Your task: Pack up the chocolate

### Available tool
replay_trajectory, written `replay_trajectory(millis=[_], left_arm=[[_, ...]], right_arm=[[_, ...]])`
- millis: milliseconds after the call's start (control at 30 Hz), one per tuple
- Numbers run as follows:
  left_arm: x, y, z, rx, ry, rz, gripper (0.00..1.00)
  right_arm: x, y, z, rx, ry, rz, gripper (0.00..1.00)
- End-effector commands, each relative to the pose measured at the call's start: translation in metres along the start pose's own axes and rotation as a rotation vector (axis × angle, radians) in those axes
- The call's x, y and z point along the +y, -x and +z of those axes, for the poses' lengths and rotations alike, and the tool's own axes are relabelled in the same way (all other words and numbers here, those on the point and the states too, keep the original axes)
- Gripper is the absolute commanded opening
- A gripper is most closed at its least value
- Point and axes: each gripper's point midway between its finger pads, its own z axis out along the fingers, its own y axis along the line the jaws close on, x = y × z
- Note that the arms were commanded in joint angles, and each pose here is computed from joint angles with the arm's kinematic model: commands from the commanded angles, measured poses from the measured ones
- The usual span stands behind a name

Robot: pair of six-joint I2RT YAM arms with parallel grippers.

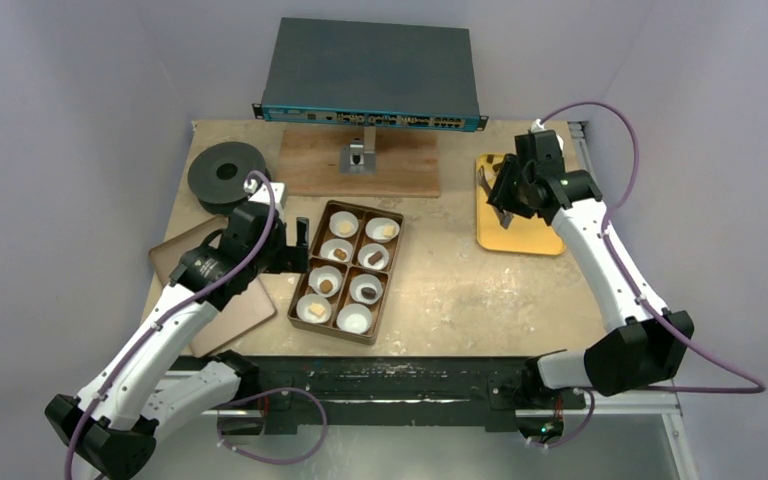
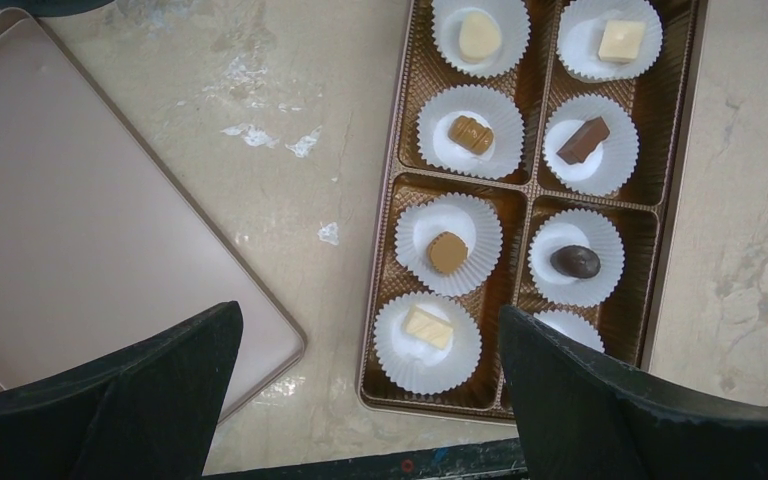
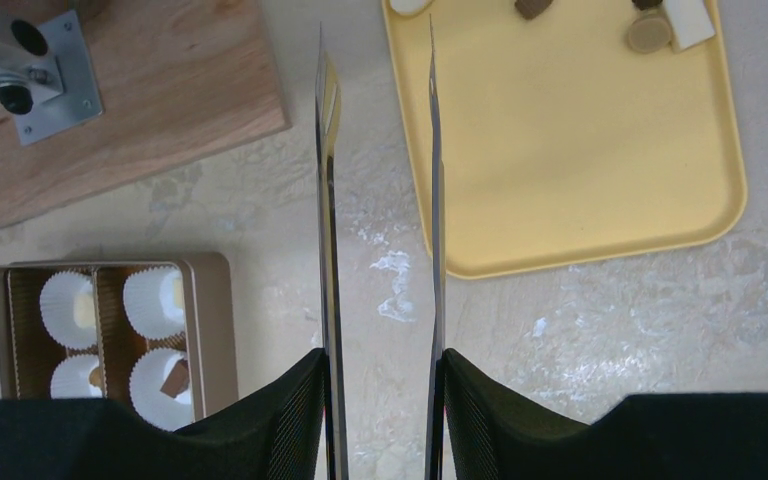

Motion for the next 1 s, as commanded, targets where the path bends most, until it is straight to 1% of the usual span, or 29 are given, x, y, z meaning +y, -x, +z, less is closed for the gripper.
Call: replay_trajectory(millis=[0,200,467,733,967], left_arm=[[-0.005,0.014,-0.008,-0.048,-0.037,-0.010,1.00],[-0.009,0.013,-0.007,-0.038,-0.055,-0.010,1.00],[-0.008,0.010,-0.003,-0.028,-0.049,-0.007,1.00],[-0.011,0.009,-0.001,-0.016,-0.054,-0.003,1.00],[-0.010,0.008,0.001,-0.008,-0.047,-0.001,1.00]], right_arm=[[-0.004,0.023,0.000,-0.070,0.017,0.018,0.47],[-0.010,0.037,0.016,-0.095,0.005,0.052,0.47],[-0.037,0.053,0.055,-0.085,-0.056,0.101,0.47],[-0.067,0.051,0.085,-0.055,-0.137,0.120,0.47],[-0.071,0.043,0.110,-0.012,-0.152,0.111,0.45]])
